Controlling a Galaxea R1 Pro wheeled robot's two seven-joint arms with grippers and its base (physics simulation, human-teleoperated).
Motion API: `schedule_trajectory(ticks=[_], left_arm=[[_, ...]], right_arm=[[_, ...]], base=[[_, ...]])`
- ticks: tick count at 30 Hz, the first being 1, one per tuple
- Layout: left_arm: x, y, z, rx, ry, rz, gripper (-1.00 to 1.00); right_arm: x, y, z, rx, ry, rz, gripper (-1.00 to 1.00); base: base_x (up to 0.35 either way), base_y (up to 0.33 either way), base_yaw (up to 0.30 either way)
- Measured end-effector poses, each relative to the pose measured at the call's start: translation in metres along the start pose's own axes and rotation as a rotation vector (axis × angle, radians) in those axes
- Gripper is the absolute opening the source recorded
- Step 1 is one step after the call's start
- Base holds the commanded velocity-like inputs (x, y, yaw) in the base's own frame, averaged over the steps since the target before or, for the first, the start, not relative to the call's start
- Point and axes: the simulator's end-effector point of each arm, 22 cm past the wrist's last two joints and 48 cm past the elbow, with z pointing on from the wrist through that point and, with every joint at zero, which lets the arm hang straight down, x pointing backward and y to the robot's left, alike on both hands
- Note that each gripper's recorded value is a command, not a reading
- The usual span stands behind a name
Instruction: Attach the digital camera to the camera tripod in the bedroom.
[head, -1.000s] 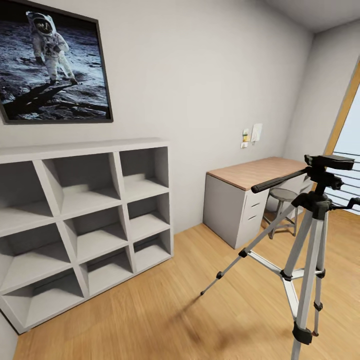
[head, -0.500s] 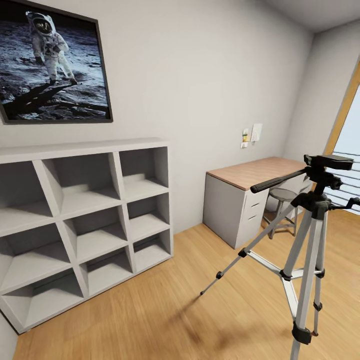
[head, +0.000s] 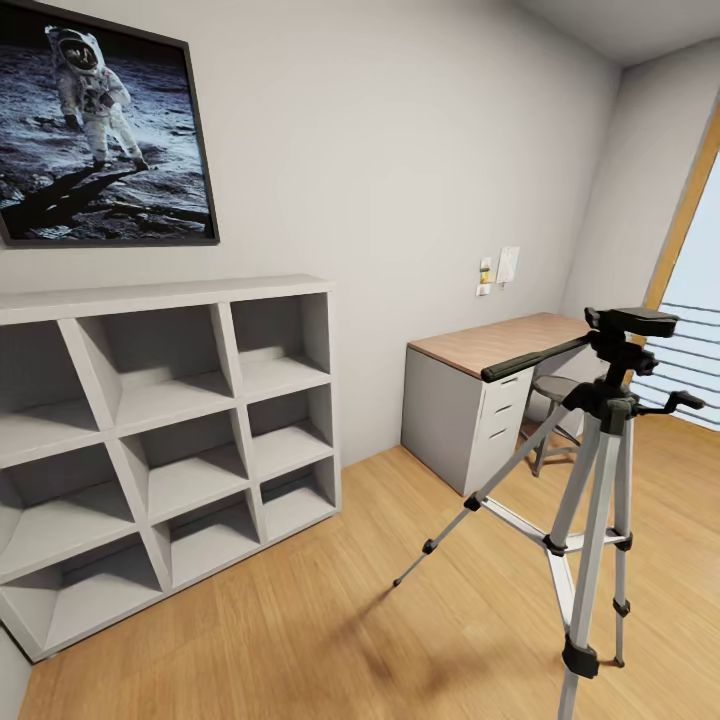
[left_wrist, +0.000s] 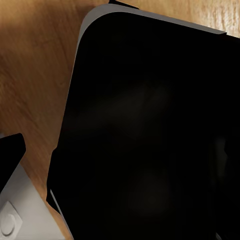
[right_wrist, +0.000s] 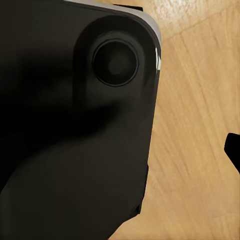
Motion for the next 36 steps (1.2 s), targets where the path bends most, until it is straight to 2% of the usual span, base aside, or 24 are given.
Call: schedule_trajectory(ticks=[9,19,36], left_arm=[[0.0005,-0.0017,0.0000,0.002,0.001,0.000,1.00],[0.0005,-0.0019,0.0000,0.002,0.001,0.000,1.00],[0.0000,0.0000,0.0000,0.000,0.000,0.000,1.00]], right_arm=[[0.0001,0.0000,0.0000,0.000,0.000,0.000,1.00],[-0.0003,0.0000,0.0000,0.000,-0.001,0.000,1.00],[-0.0003,-0.0001,0.0000,0.001,-0.001,0.000,1.00]], base=[[-0.028,-0.022,0.000],[-0.160,-0.144,0.000],[-0.011,-0.009,0.000]])
